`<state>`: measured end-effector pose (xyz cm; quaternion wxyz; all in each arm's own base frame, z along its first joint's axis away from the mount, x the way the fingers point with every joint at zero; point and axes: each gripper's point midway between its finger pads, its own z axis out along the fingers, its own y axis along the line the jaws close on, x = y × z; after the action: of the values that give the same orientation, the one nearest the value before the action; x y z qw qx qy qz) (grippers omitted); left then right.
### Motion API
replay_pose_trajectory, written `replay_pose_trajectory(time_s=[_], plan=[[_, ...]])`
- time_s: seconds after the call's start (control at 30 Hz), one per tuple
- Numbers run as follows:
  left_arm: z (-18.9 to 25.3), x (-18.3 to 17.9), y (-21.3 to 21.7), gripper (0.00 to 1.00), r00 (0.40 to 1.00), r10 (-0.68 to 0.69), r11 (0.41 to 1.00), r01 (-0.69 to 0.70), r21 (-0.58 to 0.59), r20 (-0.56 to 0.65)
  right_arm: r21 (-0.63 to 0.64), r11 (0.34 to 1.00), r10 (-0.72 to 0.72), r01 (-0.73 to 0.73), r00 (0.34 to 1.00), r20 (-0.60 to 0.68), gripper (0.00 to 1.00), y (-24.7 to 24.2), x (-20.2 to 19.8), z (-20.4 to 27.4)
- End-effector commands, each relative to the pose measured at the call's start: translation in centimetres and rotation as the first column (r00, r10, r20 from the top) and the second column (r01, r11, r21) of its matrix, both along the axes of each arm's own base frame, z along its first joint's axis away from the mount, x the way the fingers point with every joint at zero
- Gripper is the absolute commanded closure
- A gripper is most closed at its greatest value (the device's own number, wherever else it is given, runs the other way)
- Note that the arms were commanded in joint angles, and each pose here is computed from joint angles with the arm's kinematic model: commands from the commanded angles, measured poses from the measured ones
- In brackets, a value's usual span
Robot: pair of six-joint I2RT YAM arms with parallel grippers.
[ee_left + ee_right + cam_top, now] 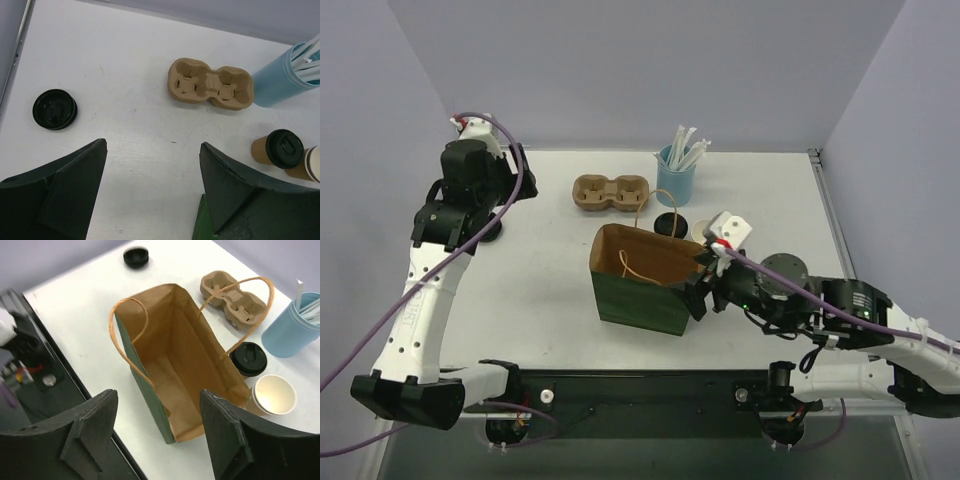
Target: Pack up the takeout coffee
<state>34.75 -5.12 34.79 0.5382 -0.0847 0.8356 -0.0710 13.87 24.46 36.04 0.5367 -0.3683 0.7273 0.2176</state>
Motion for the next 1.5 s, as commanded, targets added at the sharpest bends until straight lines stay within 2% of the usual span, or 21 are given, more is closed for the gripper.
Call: replay_pose_trajectory(time_s=[0.0, 0.07, 0.13, 0.23, 0.27, 0.37, 0.43, 0.47, 0.5, 0.53, 0.57, 0.6, 0.63, 0.7, 0.73, 0.83, 1.13, 1.47], plan=[[1.4, 2.3, 0.3, 0.17, 0.996, 0.065, 0.998, -0.065, -0.001, 0.061, 0.302, 0.948, -0.080, 0.104, 0.993, -0.090, 0.34, -0.7, -0.2, 2.6], [0.8, 3.8, -0.2, 0.18, 0.995, 0.083, 0.996, -0.081, -0.027, 0.052, 0.353, 0.922, -0.113, 0.156, 0.984, -0.140, 0.34, -0.5, 0.1, 2.6], [0.2, 5.1, -1.3, 0.21, 0.995, 0.084, 0.995, -0.081, -0.062, 0.054, 0.332, 0.924, -0.136, 0.188, 0.975, -0.174, 0.35, -0.6, 0.2, 2.0], [-2.2, 7.5, -4.4, 0.21, 0.999, 0.037, 0.999, -0.036, -0.039, 0.016, 0.287, 0.903, -0.279, 0.319, 0.945, -0.171, 0.36, -2.4, 1.8, 1.5], [-3.7, 8.6, -5.7, 0.21, 0.999, 0.035, 0.999, -0.035, -0.001, -0.013, 0.283, 0.879, -0.356, 0.382, 0.924, -0.143, 0.35, -3.7, 2.7, 2.0], [-7.6, 10.9, -8.3, 0.21, 0.995, 0.027, 1.000, -0.026, 0.006, -0.097, 0.253, 0.838, -0.486, 0.484, 0.872, -0.059, 0.35, -6.3, 4.3, 2.9], [-8.3, 12.3, -9.5, 0.22, 0.994, 0.043, 0.999, -0.045, -0.015, -0.103, 0.223, 0.832, -0.517, 0.507, 0.856, -0.016, 0.35, -7.4, 4.6, 3.8], [-10.6, 13.2, -10.4, 0.23, 0.988, 0.049, 0.999, -0.050, -0.001, -0.143, 0.221, 0.812, -0.549, 0.540, 0.836, -0.023, 0.35, -8.1, 4.7, 3.8], [-9.8, 14.1, -11.2, 0.23, 0.991, 0.053, 0.998, -0.057, -0.029, -0.125, 0.220, 0.796, -0.574, 0.564, 0.818, -0.022, 0.35, -8.9, 4.8, 4.3], [-10.3, 14.8, -11.8, 0.24, 0.990, 0.054, 0.998, -0.058, -0.031, -0.132, 0.191, 0.802, -0.574, 0.566, 0.818, -0.014, 0.35, -9.3, 4.7, 3.8], [-12.5, 15.8, -12.4, 0.24, 0.984, 0.055, 0.998, -0.059, -0.016, -0.170, 0.190, 0.800, -0.575, 0.569, 0.818, -0.022, 0.35, -9.4, 4.6, 3.7], [-10.9, 16.9, -13.6, 0.25, 0.990, 0.032, 0.999, -0.038, -0.036, -0.135, 0.178, 0.800, -0.579, 0.573, 0.815, -0.024, 0.35, -9.9, 4.5, 3.4], [-13.0, 18.0, -14.4, 0.26, 0.986, 0.026, 0.999, -0.030, -0.018, -0.165, 0.178, 0.793, -0.587, 0.582, 0.809, -0.032, 0.35, -10.0, 4.5, 3.3], [-11.3, 19.8, -16.1, 0.28, 0.993, 0.002, 1.000, -0.005, -0.022, -0.116, 0.175, 0.785, -0.595, 0.594, 0.802, -0.049, 0.35, -10.1, 4.4, 3.0], [-13.0, 20.7, -16.9, 0.28, 0.990, -0.005, 1.000, 0.004, -0.010, -0.138, 0.171, 0.782, -0.600, 0.599, 0.798, -0.051, 0.36, -10.1, 4.5, 2.9], [-13.7, 22.1, -18.2, 0.32, 0.987, -0.003, 1.000, 0.005, 0.009, -0.159, 0.147, 0.774, -0.615, 0.616, 0.787, -0.057, 0.36, -9.9, 4.7, 2.3], [-17.1, 21.7, -16.7, 0.36, 0.970, 0.080, 0.994, -0.061, 0.091, -0.228, 0.110, 0.763, -0.635, 0.637, 0.770, -0.061, 0.36, -9.0, 5.3, 2.3], [-22.6, 20.5, -16.2, 0.37, 0.935, 0.093, 0.988, -0.045, 0.145, -0.343, 0.079, 0.774, -0.623, 0.628, 0.778, -0.080, 0.36, -7.2, 5.8, 2.1]])
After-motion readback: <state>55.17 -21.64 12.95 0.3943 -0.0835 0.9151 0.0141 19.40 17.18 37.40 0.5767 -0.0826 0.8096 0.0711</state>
